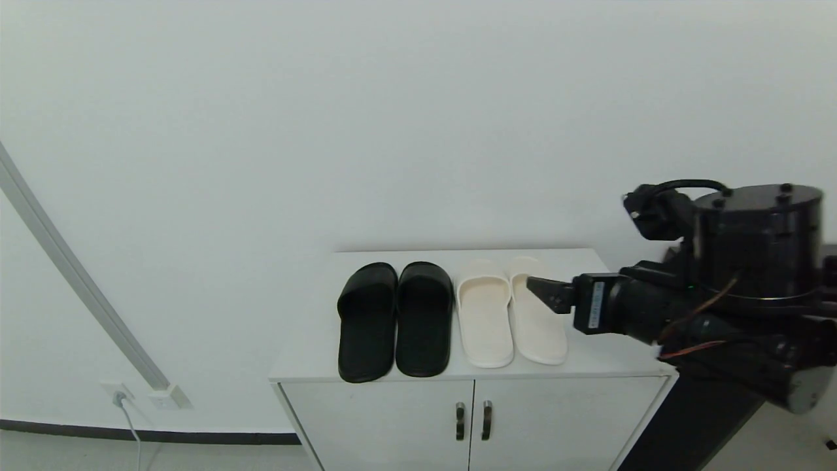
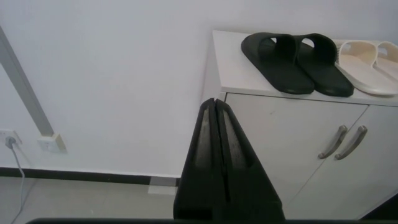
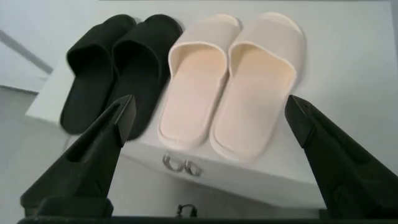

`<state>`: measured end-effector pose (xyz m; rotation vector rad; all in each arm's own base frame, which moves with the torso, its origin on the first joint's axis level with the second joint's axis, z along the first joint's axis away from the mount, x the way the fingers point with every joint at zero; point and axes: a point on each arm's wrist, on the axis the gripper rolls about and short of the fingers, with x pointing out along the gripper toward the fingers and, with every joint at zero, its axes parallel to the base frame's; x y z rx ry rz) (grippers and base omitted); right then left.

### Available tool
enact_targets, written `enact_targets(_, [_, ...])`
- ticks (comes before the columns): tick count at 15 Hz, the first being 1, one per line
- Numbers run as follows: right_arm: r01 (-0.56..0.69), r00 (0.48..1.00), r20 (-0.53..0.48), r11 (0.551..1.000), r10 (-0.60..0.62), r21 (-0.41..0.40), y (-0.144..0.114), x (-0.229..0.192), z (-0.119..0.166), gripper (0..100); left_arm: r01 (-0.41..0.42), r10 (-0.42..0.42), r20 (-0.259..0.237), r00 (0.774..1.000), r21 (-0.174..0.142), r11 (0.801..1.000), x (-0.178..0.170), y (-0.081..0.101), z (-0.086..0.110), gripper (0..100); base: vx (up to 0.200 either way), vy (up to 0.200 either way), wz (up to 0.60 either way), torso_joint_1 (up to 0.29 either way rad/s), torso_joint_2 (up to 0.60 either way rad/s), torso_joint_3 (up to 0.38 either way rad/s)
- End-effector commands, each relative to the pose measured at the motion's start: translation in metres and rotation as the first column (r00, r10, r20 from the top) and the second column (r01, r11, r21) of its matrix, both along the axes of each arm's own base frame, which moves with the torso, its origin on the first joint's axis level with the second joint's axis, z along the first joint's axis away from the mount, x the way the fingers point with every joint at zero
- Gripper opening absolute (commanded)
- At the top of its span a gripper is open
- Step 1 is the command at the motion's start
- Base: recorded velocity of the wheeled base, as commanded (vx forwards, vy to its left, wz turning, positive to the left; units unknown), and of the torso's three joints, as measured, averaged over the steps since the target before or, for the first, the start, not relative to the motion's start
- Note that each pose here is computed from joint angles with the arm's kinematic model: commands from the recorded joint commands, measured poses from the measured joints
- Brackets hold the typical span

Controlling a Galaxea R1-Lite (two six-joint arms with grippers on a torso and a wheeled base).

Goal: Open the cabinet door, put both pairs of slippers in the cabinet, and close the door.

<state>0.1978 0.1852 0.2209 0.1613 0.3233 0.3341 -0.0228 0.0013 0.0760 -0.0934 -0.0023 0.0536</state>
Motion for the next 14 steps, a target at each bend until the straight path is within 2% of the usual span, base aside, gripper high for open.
enact_targets(1, [0.061,0.998,-0.018,0.995,-0.062,-0.077,0.043,0.027,-0.036,100,-0.002,0.002,0.000,1.000,0.000,1.000,0.000,0.000,0.000,0,0.000,0.000,0.00,0.000,0.00,0.000])
enact_targets(4, [0.167,0.986,-0.001,0.978,-0.168,-0.129,0.066,0.051,-0.068,100,-0.002,0.002,-0.001,1.000,0.000,1.000,0.000,0.000,0.000,0,0.000,0.000,0.00,0.000,0.00,0.000])
enact_targets(7, [0.233,0.972,0.020,0.961,-0.233,-0.149,0.080,0.067,-0.084,100,-0.002,0.002,-0.001,1.000,0.000,1.000,0.000,0.000,0.000,0,0.000,0.000,0.00,0.000,0.00,0.000])
enact_targets(14, [0.303,0.952,0.021,0.940,-0.304,-0.155,0.090,0.118,-0.109,100,0.000,0.000,-0.001,1.000,0.000,1.000,0.000,0.000,0.000,0,0.000,0.000,0.00,0.000,0.00,0.000])
